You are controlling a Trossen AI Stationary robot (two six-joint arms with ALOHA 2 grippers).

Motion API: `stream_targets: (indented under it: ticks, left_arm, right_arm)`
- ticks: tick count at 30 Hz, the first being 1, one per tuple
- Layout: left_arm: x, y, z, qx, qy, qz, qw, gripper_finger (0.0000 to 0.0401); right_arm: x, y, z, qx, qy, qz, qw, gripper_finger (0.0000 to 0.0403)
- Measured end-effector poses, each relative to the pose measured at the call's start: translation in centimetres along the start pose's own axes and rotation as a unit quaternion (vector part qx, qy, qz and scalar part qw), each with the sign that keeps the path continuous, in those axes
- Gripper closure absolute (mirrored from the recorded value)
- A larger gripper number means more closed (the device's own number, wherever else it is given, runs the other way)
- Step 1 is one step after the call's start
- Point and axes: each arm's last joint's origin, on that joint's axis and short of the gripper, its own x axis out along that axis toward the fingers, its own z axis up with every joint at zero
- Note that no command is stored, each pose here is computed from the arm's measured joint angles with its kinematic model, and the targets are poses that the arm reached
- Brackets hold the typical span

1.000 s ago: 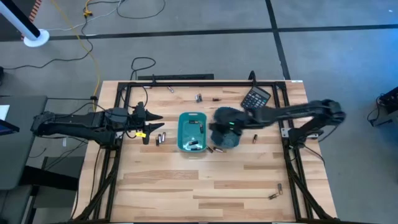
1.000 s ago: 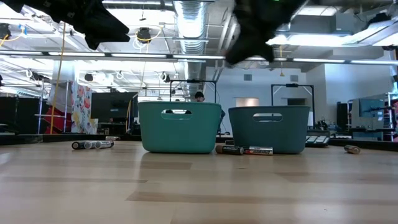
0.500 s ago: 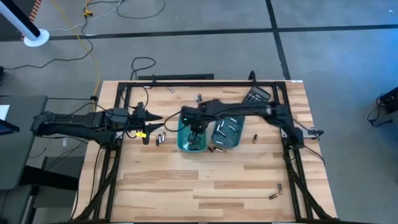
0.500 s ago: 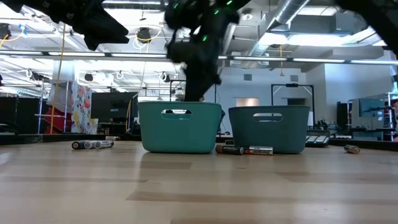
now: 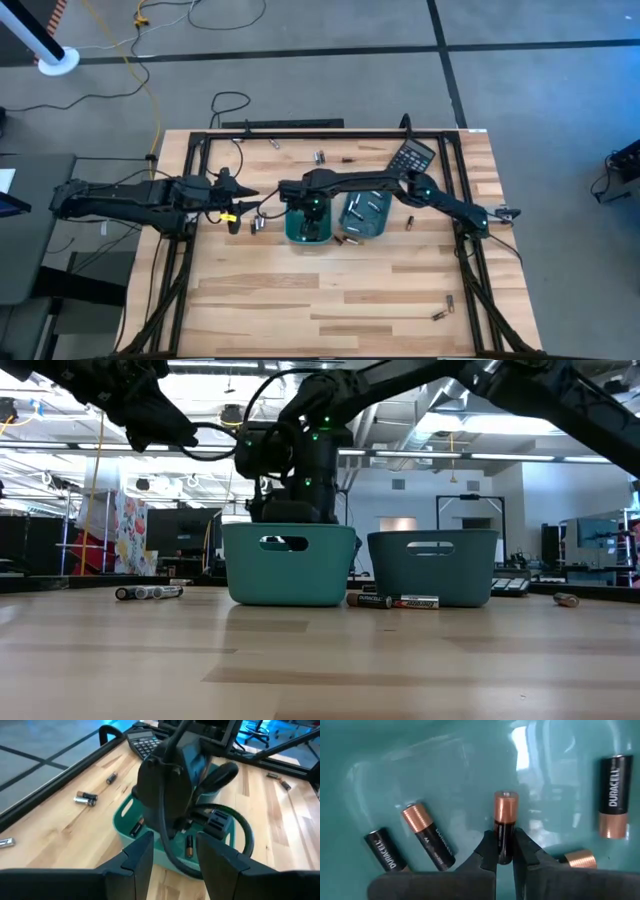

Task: Sort batteries
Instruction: Put the black battery into the green bin

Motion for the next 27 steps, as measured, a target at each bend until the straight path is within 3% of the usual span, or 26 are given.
stream_targets:
  ticks: [16,27]
  left_arm:
    - [0.0,0.0,0.0,0.004,0.002,0.000,1.000,0.0260]
    - [0.0,0.0,0.0,0.004,0.000,0.001,1.000,0.0260]
  right_arm:
    - [-0.1,-0.2,0.1,0.012,-0.006,0.000,1.000,0.0299]
    - [-4.8,-0.8,-0.2,0.031,-0.051,0.006,0.998,0.0294]
